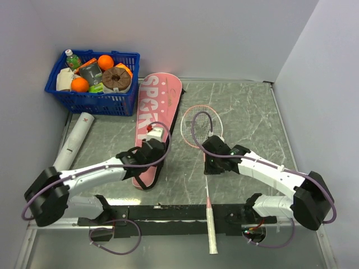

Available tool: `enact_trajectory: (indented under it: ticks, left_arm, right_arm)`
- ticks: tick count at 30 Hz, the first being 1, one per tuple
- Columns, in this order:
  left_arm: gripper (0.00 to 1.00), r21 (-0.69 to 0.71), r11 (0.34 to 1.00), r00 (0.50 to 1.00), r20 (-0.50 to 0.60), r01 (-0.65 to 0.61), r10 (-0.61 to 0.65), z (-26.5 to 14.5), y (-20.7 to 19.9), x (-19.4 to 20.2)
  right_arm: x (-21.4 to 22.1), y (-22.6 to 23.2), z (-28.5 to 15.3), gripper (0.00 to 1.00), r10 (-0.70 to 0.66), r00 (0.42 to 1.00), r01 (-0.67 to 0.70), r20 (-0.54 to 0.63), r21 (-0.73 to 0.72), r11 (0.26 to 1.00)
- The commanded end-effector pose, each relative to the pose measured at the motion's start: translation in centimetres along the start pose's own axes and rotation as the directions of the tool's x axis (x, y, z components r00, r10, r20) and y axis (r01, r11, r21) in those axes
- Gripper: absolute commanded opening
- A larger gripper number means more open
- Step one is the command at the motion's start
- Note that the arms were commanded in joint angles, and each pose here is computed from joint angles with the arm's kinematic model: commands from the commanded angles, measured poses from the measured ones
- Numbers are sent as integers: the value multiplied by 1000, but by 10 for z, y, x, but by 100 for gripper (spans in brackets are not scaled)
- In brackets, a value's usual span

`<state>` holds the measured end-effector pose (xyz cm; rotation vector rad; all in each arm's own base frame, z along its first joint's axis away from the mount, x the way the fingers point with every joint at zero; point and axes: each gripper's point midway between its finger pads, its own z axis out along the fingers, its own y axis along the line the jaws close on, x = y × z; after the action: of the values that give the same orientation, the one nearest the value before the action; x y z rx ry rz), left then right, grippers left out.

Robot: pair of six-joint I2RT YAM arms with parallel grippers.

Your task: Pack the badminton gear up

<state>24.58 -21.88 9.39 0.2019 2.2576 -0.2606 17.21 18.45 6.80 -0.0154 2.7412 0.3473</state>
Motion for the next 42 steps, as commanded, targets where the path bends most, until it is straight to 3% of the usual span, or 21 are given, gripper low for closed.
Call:
enact_trajectory:
  ticks: [1,10,15,26,35,38,39,42]
  left_arm:
    - [54,-21,999,998,47,-40,41,5,-17,-15]
    - [59,-200,971,990,31,-128,136,19,-11,-4]
    - [61,-332,921,976,14,-202,219,27,-2,-3]
    - [61,-443,858,961,-27,-260,277,38,4,2]
    - [40,-467,834,953,-75,-295,295,43,7,8]
    - [25,-464,837,955,-79,-290,287,44,7,7]
    - [16,-463,838,956,-77,-287,285,44,8,7]
    - [4,-457,844,958,-77,-281,278,44,9,7]
  right_arm:
    - [13,6,-4,0,-9,1000,9,-10,-53,999]
    - [28,10,3,0,-20,999,16,-36,-112,994]
    - [35,11,8,0,-20,999,13,-49,-132,991]
    - [40,12,12,0,-25,998,16,-59,-155,988]
    - [42,13,12,0,-22,998,12,-58,-169,986]
    - [43,12,12,0,-20,998,9,-59,-173,985]
    - [43,13,11,0,-18,998,7,-57,-177,984]
    - [43,13,10,0,-18,998,8,-53,-182,983]
